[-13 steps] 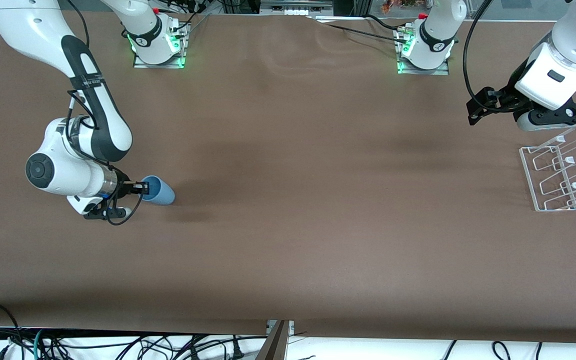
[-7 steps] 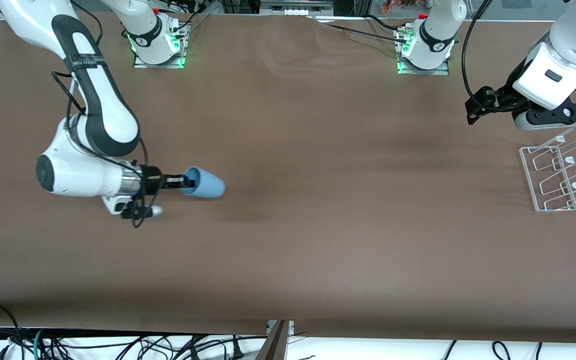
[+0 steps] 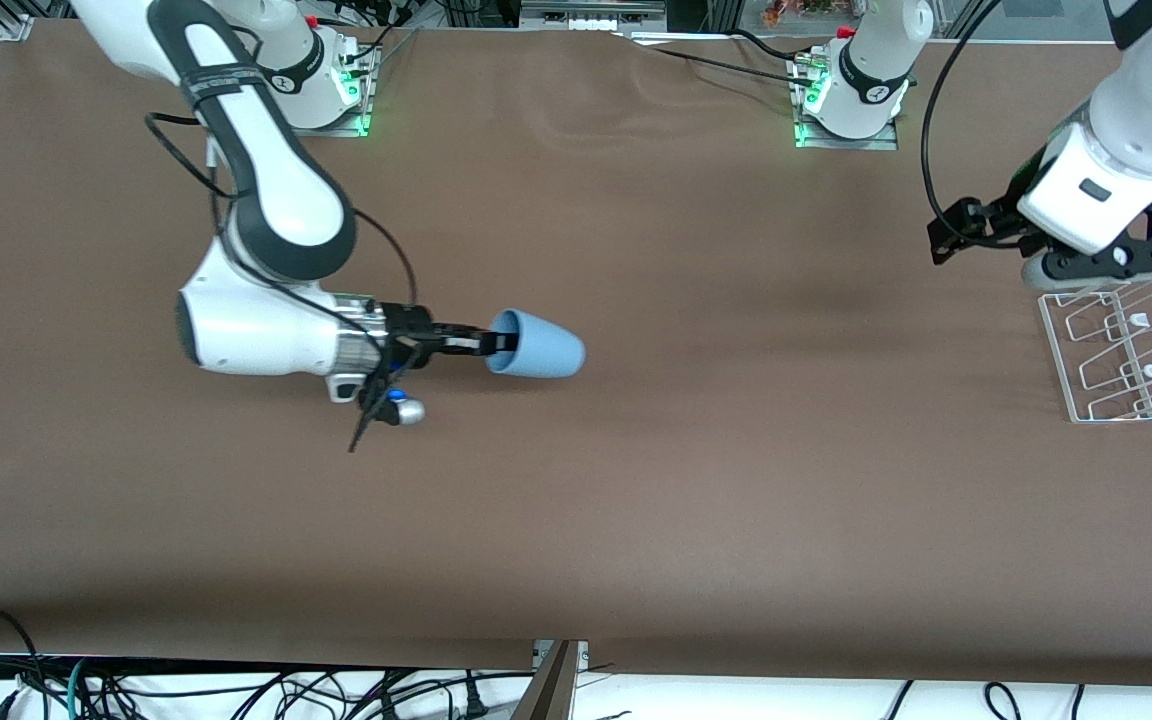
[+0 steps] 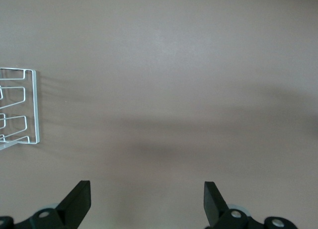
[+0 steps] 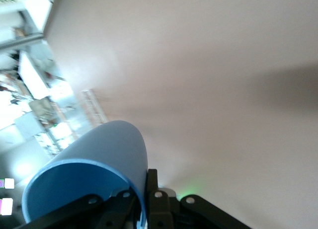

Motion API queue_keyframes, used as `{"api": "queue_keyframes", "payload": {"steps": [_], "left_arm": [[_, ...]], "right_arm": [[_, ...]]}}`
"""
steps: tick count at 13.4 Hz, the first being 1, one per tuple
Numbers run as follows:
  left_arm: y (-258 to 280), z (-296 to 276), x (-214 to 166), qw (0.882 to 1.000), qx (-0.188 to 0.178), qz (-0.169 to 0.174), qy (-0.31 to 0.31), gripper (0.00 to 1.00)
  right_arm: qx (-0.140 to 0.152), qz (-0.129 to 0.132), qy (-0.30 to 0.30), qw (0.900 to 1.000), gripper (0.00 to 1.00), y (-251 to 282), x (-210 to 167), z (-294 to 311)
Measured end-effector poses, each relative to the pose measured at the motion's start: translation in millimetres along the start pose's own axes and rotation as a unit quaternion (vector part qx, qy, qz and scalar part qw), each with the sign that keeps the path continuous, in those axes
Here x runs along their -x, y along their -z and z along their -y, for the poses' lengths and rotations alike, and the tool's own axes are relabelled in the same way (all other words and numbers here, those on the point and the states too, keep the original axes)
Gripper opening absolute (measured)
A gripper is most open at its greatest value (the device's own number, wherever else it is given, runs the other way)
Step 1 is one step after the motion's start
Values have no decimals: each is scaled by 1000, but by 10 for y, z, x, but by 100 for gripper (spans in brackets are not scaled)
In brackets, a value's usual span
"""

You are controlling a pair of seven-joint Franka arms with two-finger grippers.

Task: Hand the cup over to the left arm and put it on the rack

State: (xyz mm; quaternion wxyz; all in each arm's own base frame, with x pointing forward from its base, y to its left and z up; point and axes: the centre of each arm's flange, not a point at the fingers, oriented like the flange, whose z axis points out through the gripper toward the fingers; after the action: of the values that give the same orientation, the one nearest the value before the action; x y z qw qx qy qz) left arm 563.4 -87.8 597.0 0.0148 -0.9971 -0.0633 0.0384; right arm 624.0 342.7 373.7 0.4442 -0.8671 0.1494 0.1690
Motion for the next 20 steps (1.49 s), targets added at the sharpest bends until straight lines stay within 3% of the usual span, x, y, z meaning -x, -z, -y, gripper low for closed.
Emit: {"api": "queue_keyframes", "payload": {"steps": [3, 6, 8, 11, 13, 17, 20], "left_arm": [[24, -20, 5, 1000, 1, -2, -4, 100], [-166, -505, 31, 999, 5, -3, -52, 100], [-323, -1004, 74, 992, 17, -30, -119, 100], [-567, -1334, 44, 957, 30, -100, -271, 100], [-816, -1344, 0, 927, 24, -121, -353, 100], [-1074, -1353, -4, 865, 8, -127, -485, 100], [-1211, -1473, 19, 832, 8, -123, -541, 100]], "right_arm": [[-54, -5, -30, 998, 5, -415, 97, 201], [-71, -19, -31, 997, 5, -933, 218, 350], [-77, -16, -24, 997, 5, -1167, 265, 461], [-82, -6, -19, 996, 5, -1350, 293, 533], [-83, 1, -23, 996, 5, -1416, 334, 550], [-84, 4, -25, 996, 5, -1438, 369, 576], [-84, 5, -25, 996, 5, -1443, 374, 579]]}}
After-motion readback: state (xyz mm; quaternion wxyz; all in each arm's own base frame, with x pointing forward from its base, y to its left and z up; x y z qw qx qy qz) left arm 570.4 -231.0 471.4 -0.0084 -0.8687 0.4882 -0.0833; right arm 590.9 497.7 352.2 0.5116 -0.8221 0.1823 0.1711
